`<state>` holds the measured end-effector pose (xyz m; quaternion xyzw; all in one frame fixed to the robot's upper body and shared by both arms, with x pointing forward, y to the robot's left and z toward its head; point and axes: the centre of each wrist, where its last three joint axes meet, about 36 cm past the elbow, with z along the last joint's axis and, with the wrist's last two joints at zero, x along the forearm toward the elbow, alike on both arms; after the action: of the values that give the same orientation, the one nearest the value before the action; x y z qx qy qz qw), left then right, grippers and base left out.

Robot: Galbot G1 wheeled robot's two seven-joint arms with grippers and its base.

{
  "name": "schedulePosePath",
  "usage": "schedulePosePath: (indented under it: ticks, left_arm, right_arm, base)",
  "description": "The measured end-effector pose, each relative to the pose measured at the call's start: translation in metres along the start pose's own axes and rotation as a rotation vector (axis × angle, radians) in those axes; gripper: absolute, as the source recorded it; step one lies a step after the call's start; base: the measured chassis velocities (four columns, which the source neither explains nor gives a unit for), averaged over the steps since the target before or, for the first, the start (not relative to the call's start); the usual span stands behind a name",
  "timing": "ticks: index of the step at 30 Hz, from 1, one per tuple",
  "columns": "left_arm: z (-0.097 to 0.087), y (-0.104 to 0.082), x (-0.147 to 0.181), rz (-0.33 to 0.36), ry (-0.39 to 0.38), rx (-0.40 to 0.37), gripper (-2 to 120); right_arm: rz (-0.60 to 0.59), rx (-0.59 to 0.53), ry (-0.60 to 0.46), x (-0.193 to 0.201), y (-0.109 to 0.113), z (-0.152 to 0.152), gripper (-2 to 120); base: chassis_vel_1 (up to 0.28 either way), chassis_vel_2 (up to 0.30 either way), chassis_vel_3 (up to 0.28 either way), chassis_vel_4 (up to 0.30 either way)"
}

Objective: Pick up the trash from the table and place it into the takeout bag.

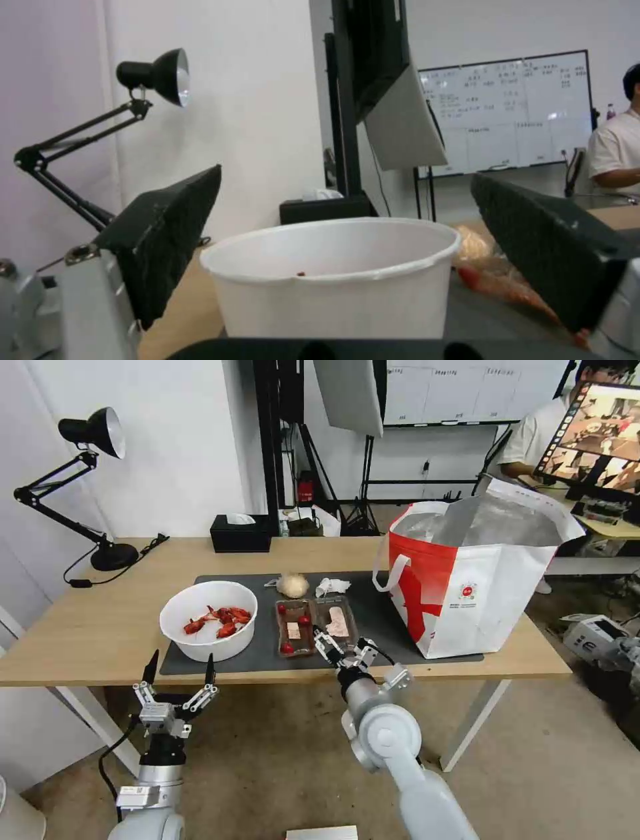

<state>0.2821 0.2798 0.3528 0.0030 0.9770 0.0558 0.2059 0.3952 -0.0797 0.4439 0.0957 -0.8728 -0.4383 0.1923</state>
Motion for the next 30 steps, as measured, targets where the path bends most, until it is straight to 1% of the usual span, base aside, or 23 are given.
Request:
schedulePosePath:
  ticks: [11,22,28,30]
  left_arm:
    - [0.001,0.0,0.001,-0.006,-0.006,0.002,100]
    - [0.004,0.001,0.0,-0.013,-0.011,0.004,100]
    - [0.005,0.001,-0.001,-0.016,-0.015,0.006,100]
    - [0.005,0.001,-0.001,-0.018,-0.017,0.009,100]
  right_arm:
    - [-0.063,0.102,-0.013,-0.005,0.007,0.01,100]
    - [-0.103,0.157,-0.006,-0.008,0.016,0.019,100]
    - [-0.102,0.187,-0.002,-0.006,0.014,0.021,100]
    - [-0.111,0.222,-0.031,-0.002,0.013,0.018,100]
  base:
    - [0.0,0.0,0.0,0.0]
    - [0.0,0.0,0.0,0.0]
    - [0.0,0.0,0.0,0.0]
    - [0.0,0.0,0.0,0.0]
